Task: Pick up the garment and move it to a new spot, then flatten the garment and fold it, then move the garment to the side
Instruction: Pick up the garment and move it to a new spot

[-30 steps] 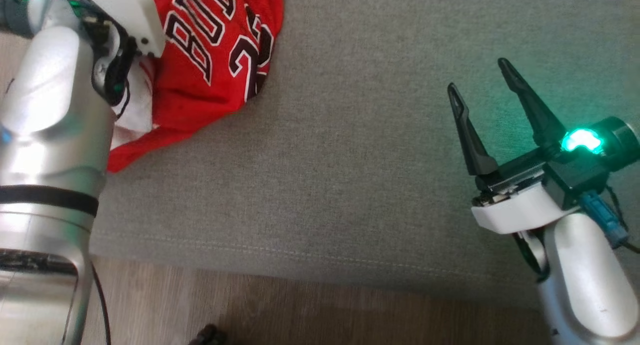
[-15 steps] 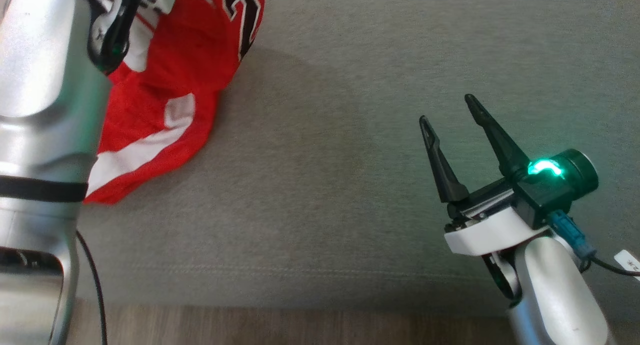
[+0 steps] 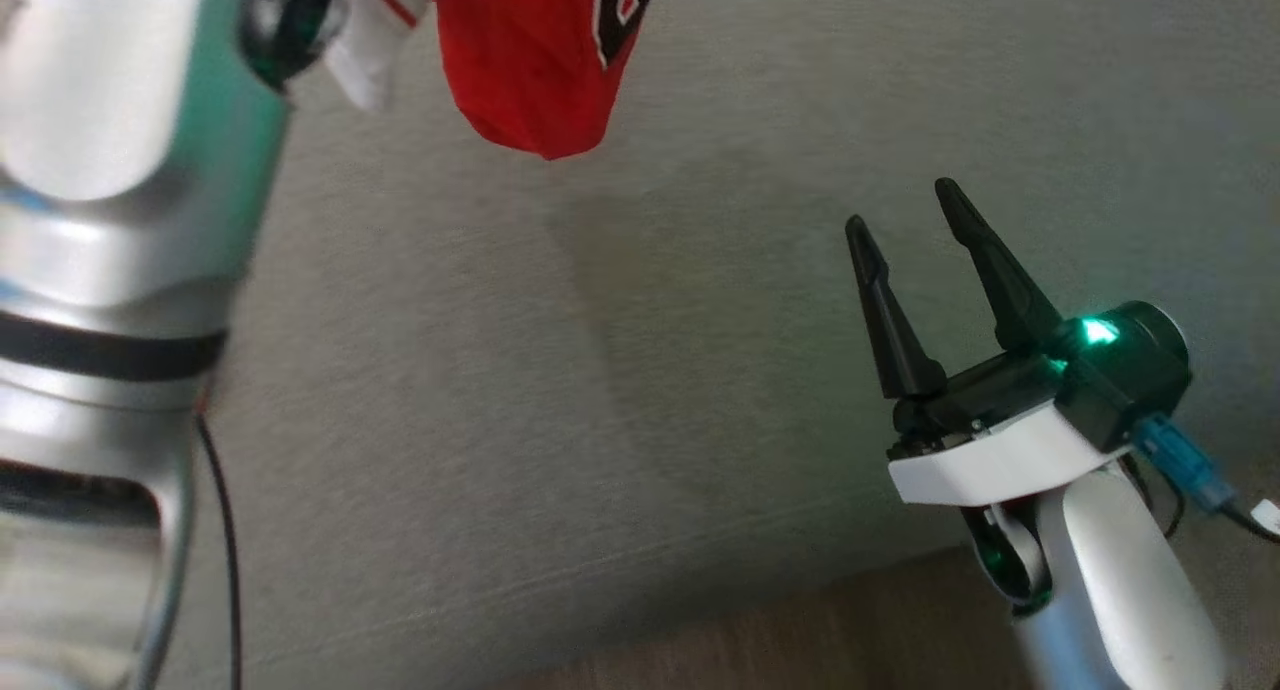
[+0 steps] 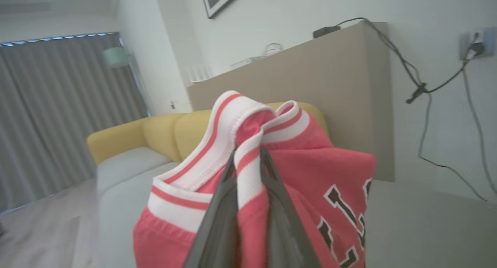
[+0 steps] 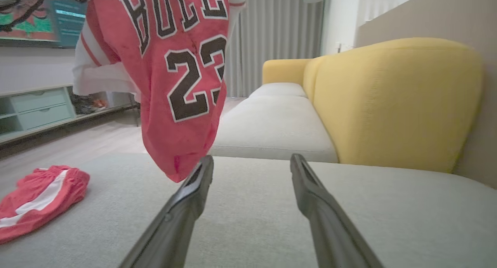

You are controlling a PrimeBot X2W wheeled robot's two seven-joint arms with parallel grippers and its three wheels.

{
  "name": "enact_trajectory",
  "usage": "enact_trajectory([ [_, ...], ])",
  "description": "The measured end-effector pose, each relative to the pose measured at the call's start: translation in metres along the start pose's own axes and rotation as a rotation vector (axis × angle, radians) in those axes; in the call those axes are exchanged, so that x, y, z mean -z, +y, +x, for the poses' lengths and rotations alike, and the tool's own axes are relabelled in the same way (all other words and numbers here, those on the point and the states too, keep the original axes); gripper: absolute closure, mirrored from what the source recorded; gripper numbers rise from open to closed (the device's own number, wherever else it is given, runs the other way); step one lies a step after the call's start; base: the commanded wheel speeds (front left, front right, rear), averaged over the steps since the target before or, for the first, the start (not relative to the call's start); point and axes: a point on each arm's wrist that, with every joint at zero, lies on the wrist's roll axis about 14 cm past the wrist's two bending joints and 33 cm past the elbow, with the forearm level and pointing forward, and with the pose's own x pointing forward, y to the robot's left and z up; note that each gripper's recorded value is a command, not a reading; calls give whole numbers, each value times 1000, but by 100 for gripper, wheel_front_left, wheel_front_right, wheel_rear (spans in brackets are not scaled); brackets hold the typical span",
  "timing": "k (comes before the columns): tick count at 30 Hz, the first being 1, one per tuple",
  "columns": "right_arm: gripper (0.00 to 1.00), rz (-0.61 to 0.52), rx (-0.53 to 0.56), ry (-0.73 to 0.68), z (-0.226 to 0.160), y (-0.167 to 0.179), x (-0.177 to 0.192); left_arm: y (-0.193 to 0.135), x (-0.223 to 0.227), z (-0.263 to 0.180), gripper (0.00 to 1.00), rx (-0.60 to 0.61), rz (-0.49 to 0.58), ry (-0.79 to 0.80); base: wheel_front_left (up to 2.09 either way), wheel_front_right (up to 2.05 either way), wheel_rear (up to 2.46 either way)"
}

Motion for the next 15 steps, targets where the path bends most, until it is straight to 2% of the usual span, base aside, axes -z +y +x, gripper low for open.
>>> enact_trajectory([
  [5,0,-10,106,-18,-20,-33,-15,-73,8,31,100,154,-101,7,0,0,0],
  [6,0,-16,143,-24,-28,-44,-20,-104,20,38,100,206,-143,27,0,0,0],
  [7,0,-20,158,-28,-30,-49,-22,-119,30,39,100,228,-165,48,0,0,0],
  [12,0,-31,203,-11,-36,-63,-19,-190,124,16,100,344,-182,234,0,0,0],
  [15,0,-36,218,6,-37,-67,-14,-211,183,-12,100,360,-188,354,0,0,0],
])
